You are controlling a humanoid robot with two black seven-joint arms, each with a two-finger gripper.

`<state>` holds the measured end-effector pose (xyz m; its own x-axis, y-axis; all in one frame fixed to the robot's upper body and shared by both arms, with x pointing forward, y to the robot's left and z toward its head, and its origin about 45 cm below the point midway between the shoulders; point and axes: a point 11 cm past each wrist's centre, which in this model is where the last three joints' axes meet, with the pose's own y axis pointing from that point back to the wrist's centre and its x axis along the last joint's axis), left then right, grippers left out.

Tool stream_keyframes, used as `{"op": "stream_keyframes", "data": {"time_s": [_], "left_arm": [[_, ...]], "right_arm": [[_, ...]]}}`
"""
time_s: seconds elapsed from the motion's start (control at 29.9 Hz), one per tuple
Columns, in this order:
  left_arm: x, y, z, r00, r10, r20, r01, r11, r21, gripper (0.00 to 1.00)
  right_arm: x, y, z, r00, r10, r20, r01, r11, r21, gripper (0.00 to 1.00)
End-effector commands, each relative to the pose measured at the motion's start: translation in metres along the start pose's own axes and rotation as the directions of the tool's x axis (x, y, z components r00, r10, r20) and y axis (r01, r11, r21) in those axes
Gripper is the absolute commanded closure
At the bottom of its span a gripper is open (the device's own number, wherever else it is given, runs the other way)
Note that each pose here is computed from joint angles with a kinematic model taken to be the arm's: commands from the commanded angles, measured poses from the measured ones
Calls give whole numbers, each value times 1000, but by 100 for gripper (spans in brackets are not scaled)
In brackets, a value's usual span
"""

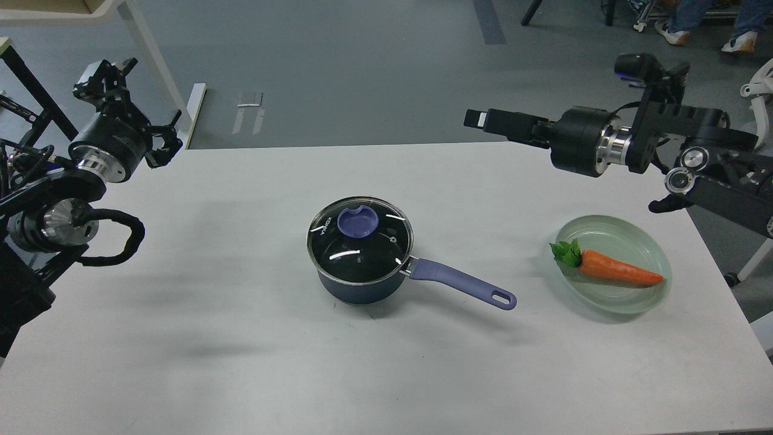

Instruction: Open pot lid

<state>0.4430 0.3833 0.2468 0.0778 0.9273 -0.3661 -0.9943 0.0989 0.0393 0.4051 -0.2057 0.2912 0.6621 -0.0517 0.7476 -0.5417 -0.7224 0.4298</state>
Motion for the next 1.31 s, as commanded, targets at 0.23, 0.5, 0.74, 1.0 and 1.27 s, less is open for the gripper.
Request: {"op": "stream_keyframes", "data": {"time_s": [0.23, 0.5, 0.74, 1.0, 1.27], "left_arm": [[-4, -1, -4, 1000, -6, -3, 6, 1000, 7, 0], [0, 0, 1, 1000, 0, 5, 0, 1000, 1, 0], [2, 1, 1, 1000, 2, 6, -3, 1000, 2, 0], [4, 2, 4, 1000, 6, 10, -6, 1000, -2, 0], [6, 2, 7, 1000, 9, 17, -8, 1000, -6, 0]], "right_arm": [[-106, -6, -2, 859, -367, -358, 371, 927, -59, 3], [-140, -11, -5, 747, -446, -492, 471, 879, -82, 20], [-141, -21, -13, 730, -445, -519, 478, 875, -77, 34], [-133, -22, -7, 715, -439, -544, 452, 884, -119, 49], [-124, -20, -6, 713, -430, -554, 439, 890, -126, 73]]}}
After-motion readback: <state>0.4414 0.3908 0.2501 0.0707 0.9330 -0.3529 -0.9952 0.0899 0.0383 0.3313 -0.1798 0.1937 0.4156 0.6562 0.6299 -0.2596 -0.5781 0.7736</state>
